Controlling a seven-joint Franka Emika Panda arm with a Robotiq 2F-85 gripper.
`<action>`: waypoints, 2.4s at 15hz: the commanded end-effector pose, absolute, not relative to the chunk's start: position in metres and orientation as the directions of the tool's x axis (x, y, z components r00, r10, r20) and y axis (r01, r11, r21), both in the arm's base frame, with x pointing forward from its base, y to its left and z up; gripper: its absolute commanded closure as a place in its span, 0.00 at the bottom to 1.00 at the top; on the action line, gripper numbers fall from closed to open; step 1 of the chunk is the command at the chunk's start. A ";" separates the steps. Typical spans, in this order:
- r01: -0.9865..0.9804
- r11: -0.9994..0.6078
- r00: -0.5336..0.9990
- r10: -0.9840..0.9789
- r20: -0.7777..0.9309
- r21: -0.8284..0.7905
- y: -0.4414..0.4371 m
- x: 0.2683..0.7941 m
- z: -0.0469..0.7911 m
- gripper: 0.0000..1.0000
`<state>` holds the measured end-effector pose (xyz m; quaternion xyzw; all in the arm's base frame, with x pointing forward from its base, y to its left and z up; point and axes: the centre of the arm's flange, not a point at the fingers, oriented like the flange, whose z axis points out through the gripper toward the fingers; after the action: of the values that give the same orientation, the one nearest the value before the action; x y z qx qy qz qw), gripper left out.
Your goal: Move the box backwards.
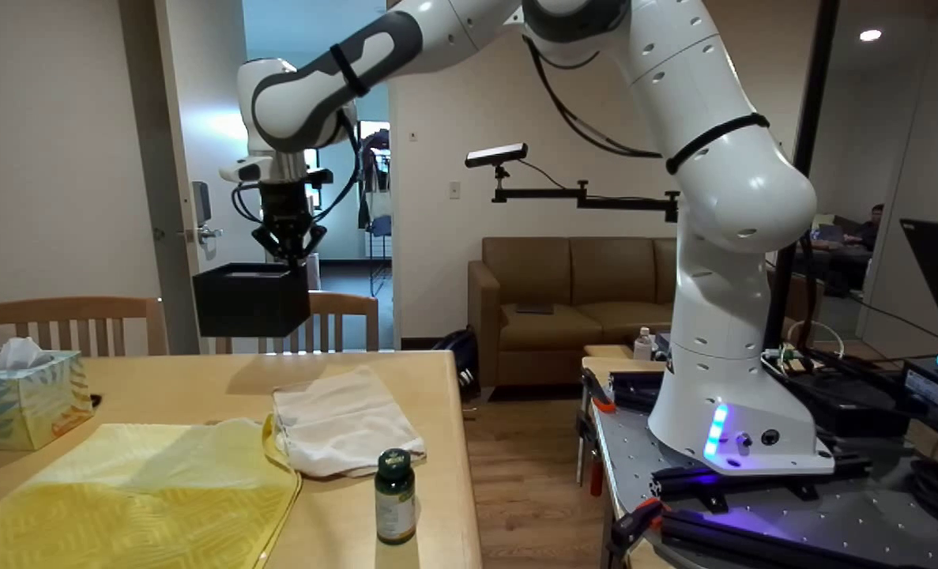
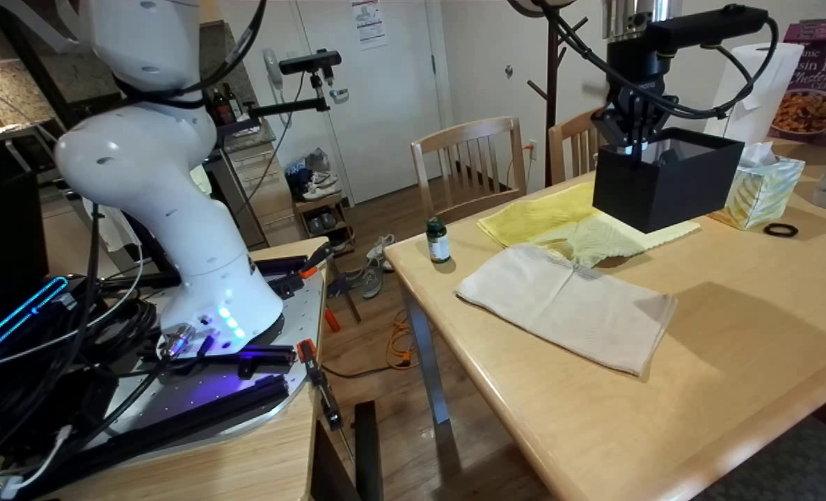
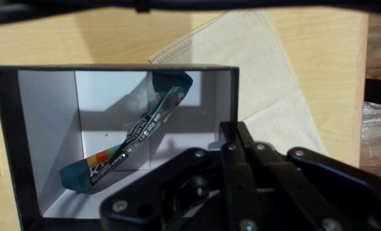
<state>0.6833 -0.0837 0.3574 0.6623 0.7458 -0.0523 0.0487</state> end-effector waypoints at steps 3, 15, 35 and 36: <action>0.998 0.066 -0.069 0.990 -0.121 -0.023 -0.085 0.699 0.370 0.99; 0.993 -0.089 0.081 0.992 -0.094 -0.079 -0.089 0.699 0.367 0.99; 1.000 -0.008 0.008 1.000 0.024 0.017 -0.046 0.738 0.312 0.99; 1.000 0.001 -0.001 1.000 0.012 0.025 -0.044 0.741 0.307 0.99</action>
<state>0.7199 -0.0476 0.3160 0.7177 0.6964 -0.0045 -0.0050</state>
